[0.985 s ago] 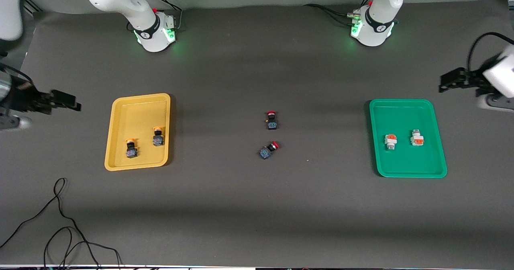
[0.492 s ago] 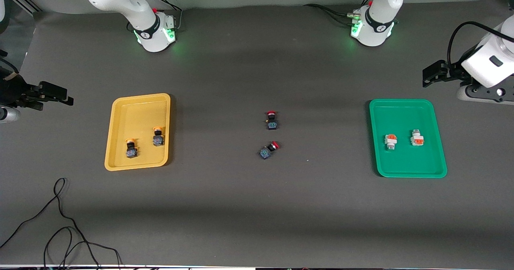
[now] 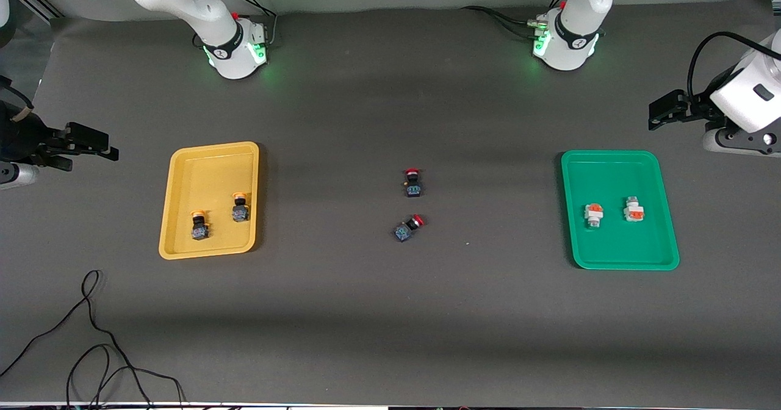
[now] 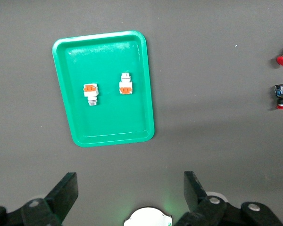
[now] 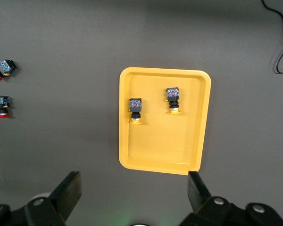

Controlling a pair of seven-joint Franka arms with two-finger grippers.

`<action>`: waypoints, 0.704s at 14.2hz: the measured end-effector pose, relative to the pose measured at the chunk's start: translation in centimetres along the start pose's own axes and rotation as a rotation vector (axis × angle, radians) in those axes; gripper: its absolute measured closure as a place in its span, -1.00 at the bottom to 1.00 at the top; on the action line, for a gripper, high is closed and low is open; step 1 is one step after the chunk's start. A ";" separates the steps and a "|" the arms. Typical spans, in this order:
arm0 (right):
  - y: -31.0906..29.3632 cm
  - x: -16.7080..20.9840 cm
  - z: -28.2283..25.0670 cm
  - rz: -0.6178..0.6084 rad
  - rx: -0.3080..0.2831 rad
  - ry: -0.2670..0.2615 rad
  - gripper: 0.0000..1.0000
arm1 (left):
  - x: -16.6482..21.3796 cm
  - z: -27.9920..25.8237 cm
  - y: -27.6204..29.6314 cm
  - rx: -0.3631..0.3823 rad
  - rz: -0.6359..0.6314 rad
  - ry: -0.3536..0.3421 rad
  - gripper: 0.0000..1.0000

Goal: Place green and yellow buttons in trays

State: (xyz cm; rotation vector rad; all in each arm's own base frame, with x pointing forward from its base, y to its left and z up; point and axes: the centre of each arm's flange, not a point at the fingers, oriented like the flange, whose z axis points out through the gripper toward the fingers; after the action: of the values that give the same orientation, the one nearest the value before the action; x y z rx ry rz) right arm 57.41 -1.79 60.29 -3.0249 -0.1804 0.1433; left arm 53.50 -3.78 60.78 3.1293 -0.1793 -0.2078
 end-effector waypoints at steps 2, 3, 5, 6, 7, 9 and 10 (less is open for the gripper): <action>-0.5 0.0 0.0 0.021 -0.024 -0.007 -1.00 | 0.0 0.0 0.0 0.000 0.000 -0.001 -1.00; -1.1 0.0 0.0 0.038 -0.035 -0.012 -1.00 | 0.0 0.0 0.0 0.000 0.000 -0.002 -1.00; -2.4 -0.5 -0.1 0.062 -0.058 -0.026 -1.00 | 0.0 0.0 0.0 0.000 0.000 -0.002 -1.00; -2.9 -0.9 0.0 0.067 -0.066 -0.030 -1.00 | 0.0 0.0 0.0 0.000 0.001 -0.002 -1.00; -3.2 -1.5 0.1 0.069 -0.070 -0.034 -1.00 | 0.0 0.0 0.0 0.000 0.001 -0.001 -1.00; -3.5 -3.0 -0.1 0.068 -0.069 -0.034 -1.00 | 0.0 0.0 0.0 0.000 0.002 -0.001 -1.00; -3.5 -3.7 -0.3 0.068 -0.068 -0.027 -1.00 | 0.0 0.0 0.0 0.000 0.002 -0.001 -1.00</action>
State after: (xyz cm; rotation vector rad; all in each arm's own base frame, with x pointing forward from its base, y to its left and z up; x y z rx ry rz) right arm 53.37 1.21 61.29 -3.0994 -0.0858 0.1882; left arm 53.49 -3.74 60.81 3.1292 -0.1829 -0.2094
